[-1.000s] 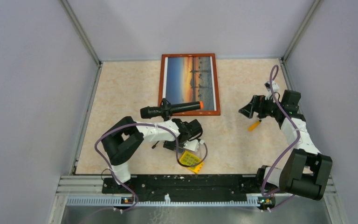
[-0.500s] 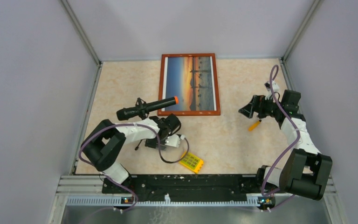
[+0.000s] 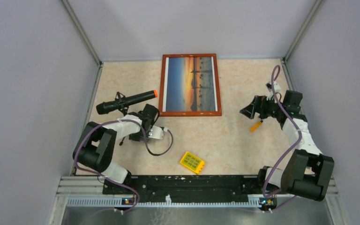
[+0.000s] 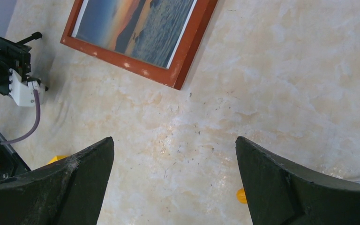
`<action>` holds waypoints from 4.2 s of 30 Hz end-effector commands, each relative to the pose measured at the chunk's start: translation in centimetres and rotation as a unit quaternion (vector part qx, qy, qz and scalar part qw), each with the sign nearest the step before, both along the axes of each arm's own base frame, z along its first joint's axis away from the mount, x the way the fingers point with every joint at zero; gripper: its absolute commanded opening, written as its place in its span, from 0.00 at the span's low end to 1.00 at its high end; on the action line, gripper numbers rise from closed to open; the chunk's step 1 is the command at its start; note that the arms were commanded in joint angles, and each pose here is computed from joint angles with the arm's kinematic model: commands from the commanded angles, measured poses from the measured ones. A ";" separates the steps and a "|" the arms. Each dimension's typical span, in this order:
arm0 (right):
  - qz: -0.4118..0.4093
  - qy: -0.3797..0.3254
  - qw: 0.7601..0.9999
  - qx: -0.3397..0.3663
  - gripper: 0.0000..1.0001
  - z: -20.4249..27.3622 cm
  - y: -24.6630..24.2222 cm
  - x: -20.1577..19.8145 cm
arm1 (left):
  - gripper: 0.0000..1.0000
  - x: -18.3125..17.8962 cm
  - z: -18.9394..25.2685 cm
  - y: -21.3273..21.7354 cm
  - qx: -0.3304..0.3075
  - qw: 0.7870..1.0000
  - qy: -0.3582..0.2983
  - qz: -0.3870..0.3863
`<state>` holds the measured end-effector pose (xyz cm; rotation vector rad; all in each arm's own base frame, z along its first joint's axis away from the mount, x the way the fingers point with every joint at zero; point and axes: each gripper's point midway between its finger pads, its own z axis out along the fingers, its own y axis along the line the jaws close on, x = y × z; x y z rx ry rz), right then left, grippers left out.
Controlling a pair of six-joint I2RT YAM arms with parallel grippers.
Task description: Take the photo out of the frame
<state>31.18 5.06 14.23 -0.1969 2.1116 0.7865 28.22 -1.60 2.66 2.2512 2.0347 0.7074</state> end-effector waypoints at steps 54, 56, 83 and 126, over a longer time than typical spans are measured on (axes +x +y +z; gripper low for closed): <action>-0.009 -0.027 1.000 -0.013 0.99 1.2 -0.7 0.7 | 0.94 3.5 4.0 -1.7 -0.154 0.988 0.010 -0.011; -0.012 -0.030 0.999 -0.015 0.99 1.4 -0.8 0.8 | 0.94 3.5 5.4 -5.7 -0.199 0.980 0.010 -0.022; 0.010 -0.044 0.999 -0.009 0.99 2.4 -0.5 2.1 | 0.85 7.8 4.6 -33.3 -0.426 0.889 0.164 0.045; 0.017 -0.098 0.988 -0.117 0.99 5.4 2.6 13.6 | 0.61 4.3 3.2 -15.3 -0.167 0.956 0.017 -0.240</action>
